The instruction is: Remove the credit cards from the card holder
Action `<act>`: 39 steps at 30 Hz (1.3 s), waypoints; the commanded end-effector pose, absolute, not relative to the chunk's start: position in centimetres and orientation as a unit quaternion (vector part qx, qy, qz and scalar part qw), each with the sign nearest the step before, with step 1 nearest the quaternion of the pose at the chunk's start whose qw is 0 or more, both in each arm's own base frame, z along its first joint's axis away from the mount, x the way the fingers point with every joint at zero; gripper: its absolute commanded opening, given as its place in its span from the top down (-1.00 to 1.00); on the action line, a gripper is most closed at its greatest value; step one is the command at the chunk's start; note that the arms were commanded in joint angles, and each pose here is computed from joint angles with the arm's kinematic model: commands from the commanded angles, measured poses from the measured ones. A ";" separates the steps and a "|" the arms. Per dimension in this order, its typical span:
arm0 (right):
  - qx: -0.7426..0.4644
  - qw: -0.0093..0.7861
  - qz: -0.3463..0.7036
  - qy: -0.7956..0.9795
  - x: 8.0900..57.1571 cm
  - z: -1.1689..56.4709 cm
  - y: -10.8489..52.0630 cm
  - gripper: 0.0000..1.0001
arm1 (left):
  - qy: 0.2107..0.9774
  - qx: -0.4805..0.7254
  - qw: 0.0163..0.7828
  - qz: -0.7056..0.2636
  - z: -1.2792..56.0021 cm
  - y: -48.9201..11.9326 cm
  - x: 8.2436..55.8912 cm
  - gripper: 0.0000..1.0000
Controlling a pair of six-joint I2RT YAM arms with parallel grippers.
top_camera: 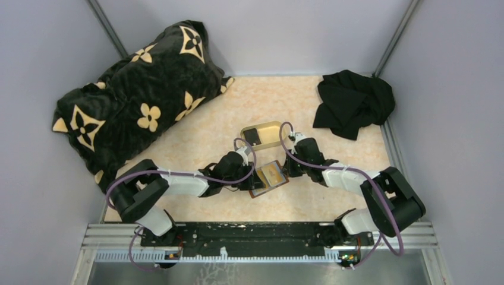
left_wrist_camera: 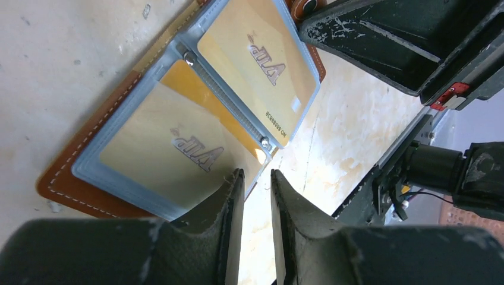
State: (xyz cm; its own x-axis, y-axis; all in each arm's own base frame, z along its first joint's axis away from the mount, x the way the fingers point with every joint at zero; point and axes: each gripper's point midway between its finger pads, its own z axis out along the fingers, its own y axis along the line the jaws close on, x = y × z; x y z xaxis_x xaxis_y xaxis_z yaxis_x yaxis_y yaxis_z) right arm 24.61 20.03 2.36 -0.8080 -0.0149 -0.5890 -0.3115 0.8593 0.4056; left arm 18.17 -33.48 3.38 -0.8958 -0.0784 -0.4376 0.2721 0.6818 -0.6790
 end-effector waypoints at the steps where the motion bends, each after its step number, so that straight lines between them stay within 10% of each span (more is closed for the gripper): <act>1: -0.084 0.285 0.263 0.918 23.7 1.4 20.0 1.00 | 0.899 0.034 0.224 -0.375 2.1 -33.1 18.4 0.39; 12: -0.071 0.266 0.282 0.919 21.5 0.3 19.6 1.00 | 0.884 -0.007 0.247 -0.397 2.3 -33.4 19.5 -0.09; 39: -0.065 0.246 0.308 0.916 19.6 -0.5 19.9 1.00 | 0.841 -0.016 0.280 -0.462 4.2 -35.1 20.5 0.04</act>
State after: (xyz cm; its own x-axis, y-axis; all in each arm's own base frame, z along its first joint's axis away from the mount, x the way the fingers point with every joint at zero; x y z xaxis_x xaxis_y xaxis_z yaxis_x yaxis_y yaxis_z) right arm 21.71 20.99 2.08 -0.8223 0.0653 -0.5653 -0.3163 0.7733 0.5495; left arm 20.21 -34.21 3.66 -0.8476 -0.2886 -0.4454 0.2044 0.5970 -0.7758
